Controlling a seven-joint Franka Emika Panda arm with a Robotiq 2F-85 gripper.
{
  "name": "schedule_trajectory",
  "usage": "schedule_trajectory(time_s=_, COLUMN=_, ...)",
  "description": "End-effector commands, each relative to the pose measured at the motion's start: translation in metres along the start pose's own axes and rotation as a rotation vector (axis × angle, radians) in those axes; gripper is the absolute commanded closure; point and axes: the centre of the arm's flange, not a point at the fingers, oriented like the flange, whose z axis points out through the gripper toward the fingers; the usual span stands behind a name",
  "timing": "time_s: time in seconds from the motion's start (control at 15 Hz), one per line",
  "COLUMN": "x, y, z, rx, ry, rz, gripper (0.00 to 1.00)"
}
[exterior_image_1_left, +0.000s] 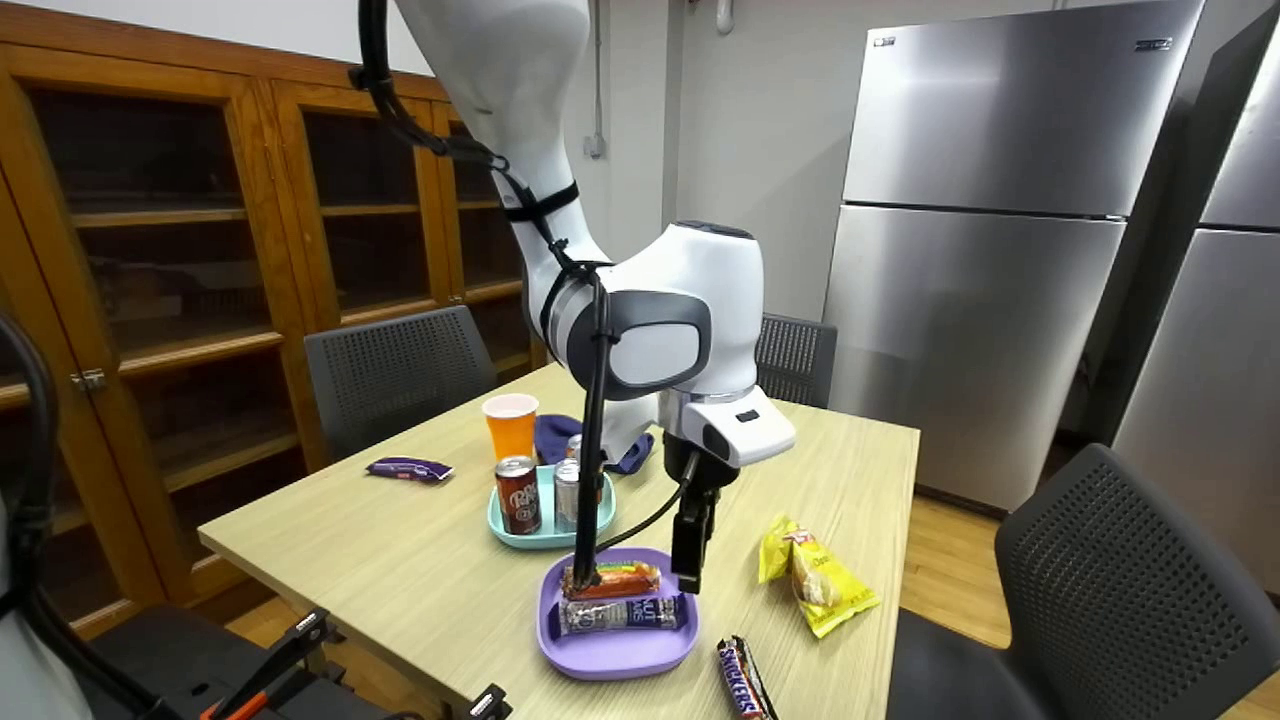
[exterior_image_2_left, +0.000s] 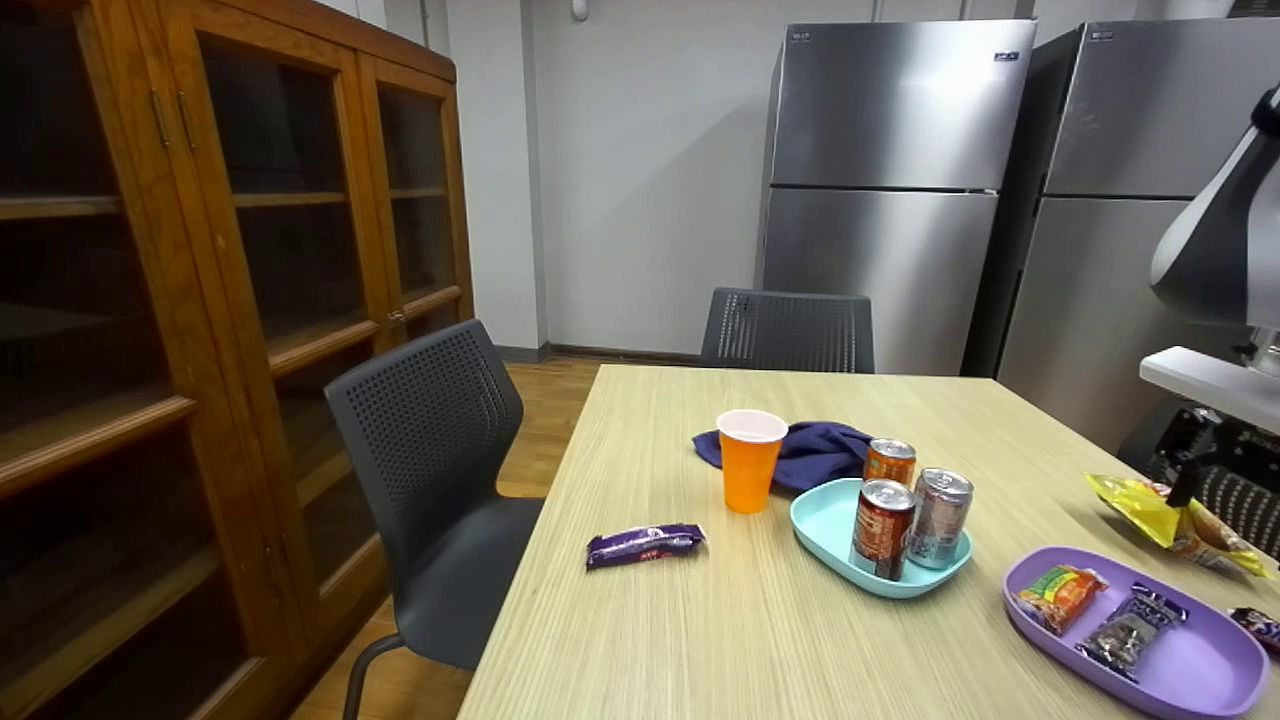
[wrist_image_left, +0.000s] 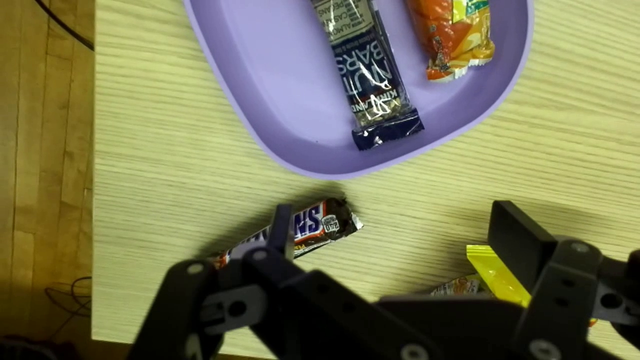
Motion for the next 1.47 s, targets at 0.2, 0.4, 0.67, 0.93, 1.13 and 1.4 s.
schedule_trajectory(time_s=0.2, x=-0.002, y=0.006, z=0.002, rx=0.008, ry=0.019, rz=0.144, gripper=0.00)
schedule_trajectory(time_s=0.4, x=0.007, y=0.013, z=0.008, rx=0.008, ry=0.017, rz=0.304, gripper=0.00)
schedule_trajectory(time_s=0.67, x=0.023, y=0.025, z=0.020, rx=-0.003, ry=-0.012, rz=0.506, gripper=0.00)
schedule_trajectory(time_s=0.93, x=0.051, y=0.036, z=0.039, rx=-0.024, ry=0.001, rz=0.709, gripper=0.00)
schedule_trajectory(time_s=1.13, x=0.069, y=0.041, z=0.052, rx=-0.025, ry=0.014, rz=0.829, gripper=0.00)
schedule_trajectory(time_s=1.4, x=0.080, y=0.043, z=0.073, rx=-0.048, ry=0.028, rz=0.947, gripper=0.00)
